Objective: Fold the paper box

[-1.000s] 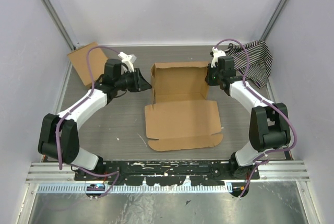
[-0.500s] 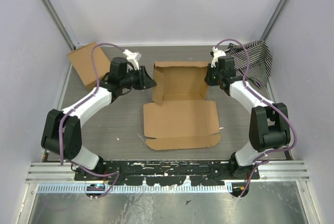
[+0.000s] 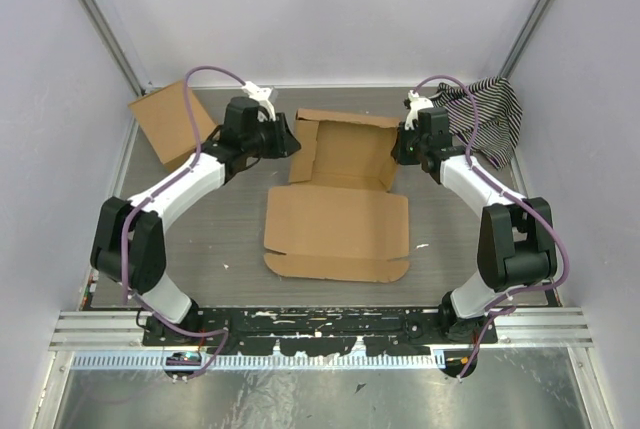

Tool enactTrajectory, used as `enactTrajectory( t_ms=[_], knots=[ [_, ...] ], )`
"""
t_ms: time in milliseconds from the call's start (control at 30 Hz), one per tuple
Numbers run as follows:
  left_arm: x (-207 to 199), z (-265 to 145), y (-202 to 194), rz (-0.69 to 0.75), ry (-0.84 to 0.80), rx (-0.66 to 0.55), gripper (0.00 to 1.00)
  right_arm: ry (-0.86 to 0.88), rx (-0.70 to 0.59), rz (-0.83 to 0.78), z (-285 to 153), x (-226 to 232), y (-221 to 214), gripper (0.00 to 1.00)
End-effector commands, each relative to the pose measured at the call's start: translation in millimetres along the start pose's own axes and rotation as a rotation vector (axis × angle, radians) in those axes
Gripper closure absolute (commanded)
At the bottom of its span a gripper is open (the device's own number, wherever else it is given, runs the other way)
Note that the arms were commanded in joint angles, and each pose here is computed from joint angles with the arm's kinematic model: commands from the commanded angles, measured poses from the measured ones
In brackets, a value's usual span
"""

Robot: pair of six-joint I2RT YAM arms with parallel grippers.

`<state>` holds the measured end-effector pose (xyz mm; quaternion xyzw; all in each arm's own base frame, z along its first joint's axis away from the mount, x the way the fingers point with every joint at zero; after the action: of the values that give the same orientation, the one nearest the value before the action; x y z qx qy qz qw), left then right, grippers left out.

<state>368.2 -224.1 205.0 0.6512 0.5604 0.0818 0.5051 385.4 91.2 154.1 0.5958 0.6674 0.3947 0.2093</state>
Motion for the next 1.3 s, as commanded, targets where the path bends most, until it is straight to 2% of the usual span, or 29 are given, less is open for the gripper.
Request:
enactTrajectory(
  t_ms=[0, 367, 433, 533, 633, 733, 967, 1167, 1267],
  knots=[
    [1, 11, 4, 0.033, 0.094, -0.012, 0.58, 0.073, -0.109, -0.014, -18, 18, 29, 0.95],
    [27, 17, -6, -0.017, 0.439, 0.050, 0.64, 0.095, -0.099, -0.012, -24, 34, 29, 0.95],
    [30, 13, -13, 0.009, 0.526, 0.098, 0.70, 0.101, -0.095, 0.007, -26, 39, 30, 0.95],
    [40, 7, -21, 0.057, 0.673, 0.201, 0.88, 0.089, -0.081, 0.051, -30, 45, 33, 0.96],
    [49, 0, -26, 0.143, 0.825, 0.312, 0.91, 0.058, -0.042, 0.123, -32, 49, 34, 0.96],
    [54, -10, -26, 0.224, 0.958, 0.315, 0.90, 0.029, 0.008, 0.195, -33, 55, 34, 0.96],
    [52, -23, -24, 0.435, 1.115, 0.216, 0.88, -0.032, 0.140, 0.283, -34, 70, 30, 0.96],
    [51, -19, -33, 0.433, 1.109, 0.231, 0.88, 0.001, 0.188, 0.312, -30, 77, 28, 0.95],
    [37, -11, -35, 0.350, 0.990, 0.219, 0.88, 0.031, 0.198, 0.315, -29, 81, 28, 0.95]
  ],
)
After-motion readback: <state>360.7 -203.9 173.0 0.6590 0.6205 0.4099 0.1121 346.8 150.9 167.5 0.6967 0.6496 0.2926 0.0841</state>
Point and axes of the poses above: each gripper's point midway between its finger pads, its own z axis out along the fingers, its own x axis along the line the jaws close on, y = z × x, the point moved 5 cm from there along -z, back along the fingers
